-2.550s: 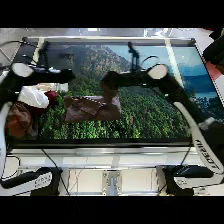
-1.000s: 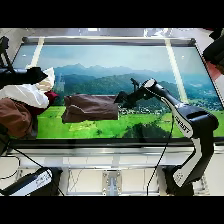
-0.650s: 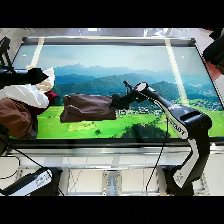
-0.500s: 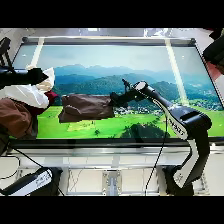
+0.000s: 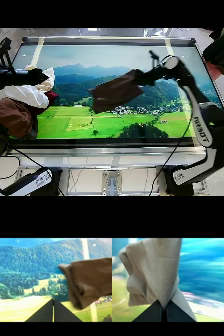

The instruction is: Fold the shirts.

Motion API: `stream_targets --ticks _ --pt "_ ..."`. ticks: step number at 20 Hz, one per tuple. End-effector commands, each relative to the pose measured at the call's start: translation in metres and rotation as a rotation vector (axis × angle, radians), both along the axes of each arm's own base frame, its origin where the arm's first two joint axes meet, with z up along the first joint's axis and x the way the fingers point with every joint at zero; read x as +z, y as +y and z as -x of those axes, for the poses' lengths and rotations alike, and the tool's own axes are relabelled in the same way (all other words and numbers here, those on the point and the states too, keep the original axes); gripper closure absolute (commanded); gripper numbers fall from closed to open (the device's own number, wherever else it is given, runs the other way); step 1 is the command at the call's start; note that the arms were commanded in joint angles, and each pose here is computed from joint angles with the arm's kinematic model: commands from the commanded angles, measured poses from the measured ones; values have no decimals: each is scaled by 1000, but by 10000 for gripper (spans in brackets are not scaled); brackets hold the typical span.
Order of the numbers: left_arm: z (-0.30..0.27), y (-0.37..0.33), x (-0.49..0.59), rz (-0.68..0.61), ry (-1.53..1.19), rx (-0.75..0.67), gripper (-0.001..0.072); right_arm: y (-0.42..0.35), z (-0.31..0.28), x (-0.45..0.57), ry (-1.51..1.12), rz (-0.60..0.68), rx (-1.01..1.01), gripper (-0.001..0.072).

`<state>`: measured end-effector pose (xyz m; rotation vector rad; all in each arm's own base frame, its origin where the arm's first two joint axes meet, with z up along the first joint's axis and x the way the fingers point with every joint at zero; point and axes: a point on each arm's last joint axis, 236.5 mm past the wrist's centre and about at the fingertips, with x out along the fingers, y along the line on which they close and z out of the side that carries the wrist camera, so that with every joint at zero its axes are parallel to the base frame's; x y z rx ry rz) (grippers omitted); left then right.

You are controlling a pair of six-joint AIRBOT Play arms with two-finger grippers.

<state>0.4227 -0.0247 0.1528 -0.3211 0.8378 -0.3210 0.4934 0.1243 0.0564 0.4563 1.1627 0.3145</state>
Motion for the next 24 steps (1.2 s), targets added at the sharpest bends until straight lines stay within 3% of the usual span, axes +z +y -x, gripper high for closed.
stream_targets --ticks 1,4,8,14,15,17,18,20,21,23,24 --pt "0 0 0 1 1 0 696 -156 33 30 25 270 -238 703" --pt "0 0 0 1 2 0 696 -256 88 37 83 344 -424 704" --pt "0 0 0 9 7 8 696 -331 185 12 189 338 -648 704" --pt "0 0 0 17 12 17 696 -327 305 -45 356 249 -867 702" --pt "0 0 0 17 12 17 696 -320 311 -47 377 237 -860 668" --pt "0 0 0 17 13 16 696 -308 313 -35 389 203 -843 312" --pt "0 0 0 17 12 17 696 -302 304 -18 351 170 -835 284" --pt "0 0 0 17 12 17 696 -285 259 43 139 56 -810 286" --pt "0 0 0 18 12 17 696 -271 228 87 -29 -35 -781 342" --pt "0 0 0 18 12 17 696 -223 176 167 -353 -170 -590 692" --pt "0 0 0 18 13 17 696 -193 161 193 -455 -212 -473 703"
